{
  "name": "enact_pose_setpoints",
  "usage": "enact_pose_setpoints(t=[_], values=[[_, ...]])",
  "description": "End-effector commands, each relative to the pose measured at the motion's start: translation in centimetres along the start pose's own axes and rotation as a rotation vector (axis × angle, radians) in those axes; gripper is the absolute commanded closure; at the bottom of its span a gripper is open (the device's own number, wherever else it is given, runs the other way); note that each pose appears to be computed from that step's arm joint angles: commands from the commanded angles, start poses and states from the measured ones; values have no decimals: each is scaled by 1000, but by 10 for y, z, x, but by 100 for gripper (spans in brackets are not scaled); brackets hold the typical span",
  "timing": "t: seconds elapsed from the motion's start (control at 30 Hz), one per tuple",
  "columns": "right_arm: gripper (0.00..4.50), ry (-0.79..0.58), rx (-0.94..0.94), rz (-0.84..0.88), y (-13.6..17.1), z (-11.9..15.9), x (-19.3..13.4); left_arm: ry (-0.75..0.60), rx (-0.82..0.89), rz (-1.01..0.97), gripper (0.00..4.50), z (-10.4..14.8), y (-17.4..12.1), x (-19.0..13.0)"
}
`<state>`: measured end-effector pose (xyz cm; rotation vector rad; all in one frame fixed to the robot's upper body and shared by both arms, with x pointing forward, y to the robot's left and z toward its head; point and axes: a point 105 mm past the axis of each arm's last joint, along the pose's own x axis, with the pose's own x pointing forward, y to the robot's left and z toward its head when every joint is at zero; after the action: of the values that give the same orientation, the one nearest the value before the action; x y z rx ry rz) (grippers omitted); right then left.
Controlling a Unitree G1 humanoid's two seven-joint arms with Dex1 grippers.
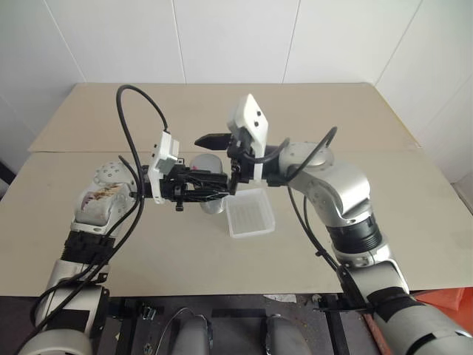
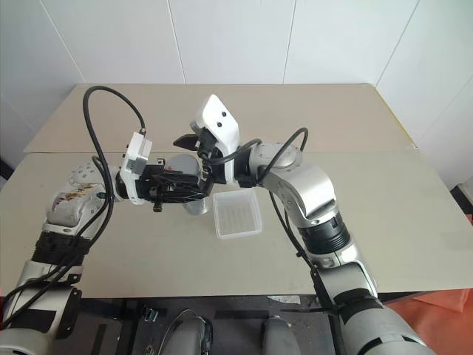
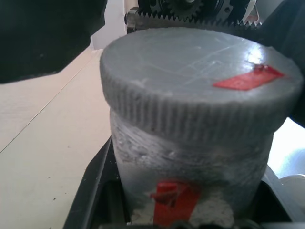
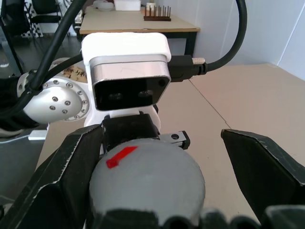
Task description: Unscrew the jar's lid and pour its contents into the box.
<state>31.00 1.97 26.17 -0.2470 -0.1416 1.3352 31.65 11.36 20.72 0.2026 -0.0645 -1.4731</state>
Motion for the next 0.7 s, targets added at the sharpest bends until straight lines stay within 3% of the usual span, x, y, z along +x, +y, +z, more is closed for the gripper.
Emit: enact_pose_setpoints(t=[0.03,0.7], values=[[1,-7,-36,-92,-17,5,-23,-10,50,-42,257,13,-7,-9],[1,14,-27,-170,-29,-1,-62,10,49,-58,257,14,-9,-18]])
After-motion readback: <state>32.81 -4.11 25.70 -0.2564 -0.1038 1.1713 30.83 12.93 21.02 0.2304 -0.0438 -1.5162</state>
